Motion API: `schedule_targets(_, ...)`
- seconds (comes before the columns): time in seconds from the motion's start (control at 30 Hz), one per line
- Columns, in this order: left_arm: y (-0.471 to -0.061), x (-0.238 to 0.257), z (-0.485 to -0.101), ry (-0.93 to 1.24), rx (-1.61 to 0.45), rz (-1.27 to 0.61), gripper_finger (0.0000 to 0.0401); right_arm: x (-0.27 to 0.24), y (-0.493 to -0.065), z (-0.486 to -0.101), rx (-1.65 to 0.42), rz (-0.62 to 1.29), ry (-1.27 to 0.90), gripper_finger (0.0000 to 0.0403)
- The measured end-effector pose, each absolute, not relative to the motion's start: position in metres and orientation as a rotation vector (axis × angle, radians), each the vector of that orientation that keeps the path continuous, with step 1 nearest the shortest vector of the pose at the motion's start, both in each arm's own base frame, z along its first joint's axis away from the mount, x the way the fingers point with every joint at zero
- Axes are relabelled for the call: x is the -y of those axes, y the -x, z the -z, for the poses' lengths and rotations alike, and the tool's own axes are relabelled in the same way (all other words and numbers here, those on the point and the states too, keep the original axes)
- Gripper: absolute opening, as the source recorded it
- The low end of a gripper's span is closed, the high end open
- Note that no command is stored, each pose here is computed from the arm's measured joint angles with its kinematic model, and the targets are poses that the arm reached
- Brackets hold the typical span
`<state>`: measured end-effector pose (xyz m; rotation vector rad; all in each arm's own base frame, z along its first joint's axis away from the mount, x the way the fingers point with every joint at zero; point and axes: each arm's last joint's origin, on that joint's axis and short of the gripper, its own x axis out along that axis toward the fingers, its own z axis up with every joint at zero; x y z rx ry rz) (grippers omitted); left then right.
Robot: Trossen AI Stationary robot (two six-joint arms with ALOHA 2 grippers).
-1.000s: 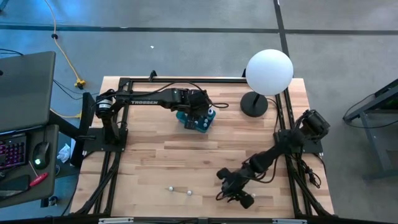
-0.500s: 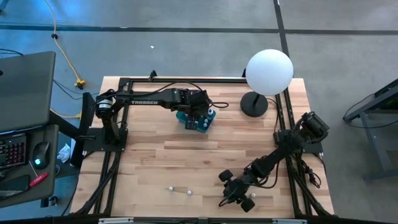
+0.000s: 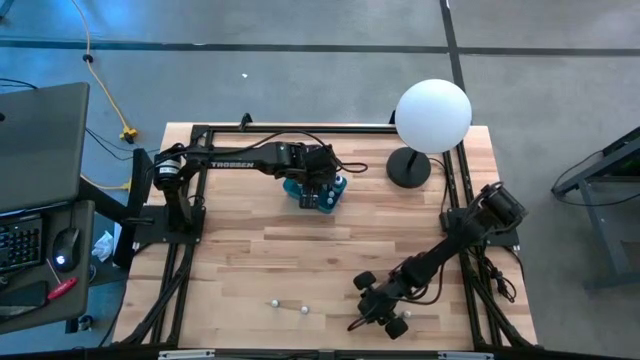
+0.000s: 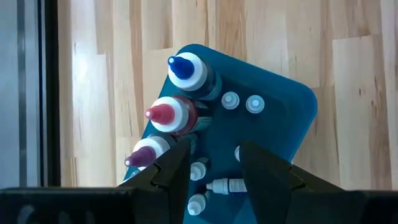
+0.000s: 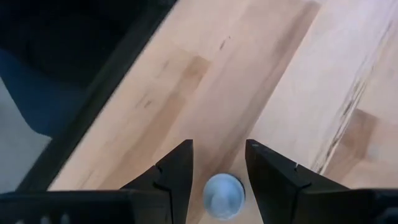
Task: Pick & Place food coloring
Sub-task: Put the small blue food coloring bottle into the blue bin
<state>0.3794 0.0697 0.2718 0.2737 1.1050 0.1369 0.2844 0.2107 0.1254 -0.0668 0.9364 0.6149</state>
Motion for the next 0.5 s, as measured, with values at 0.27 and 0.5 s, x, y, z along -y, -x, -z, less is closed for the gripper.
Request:
schedule_targets(0.27,-0.379,-0.07,-0.272,-0.273,-1.106,-0.137,0.0133,-0.21,-0.286,-0.121,-0.925,-0.566,0.118,0.0112)
schedule_targets(0.5,-0.369,-0.068,-0.284,-0.259,-1.115,-0.168,0.0133,-0.205,-0.29,-0.121,-0.941,-0.535,0.054,0.0059)
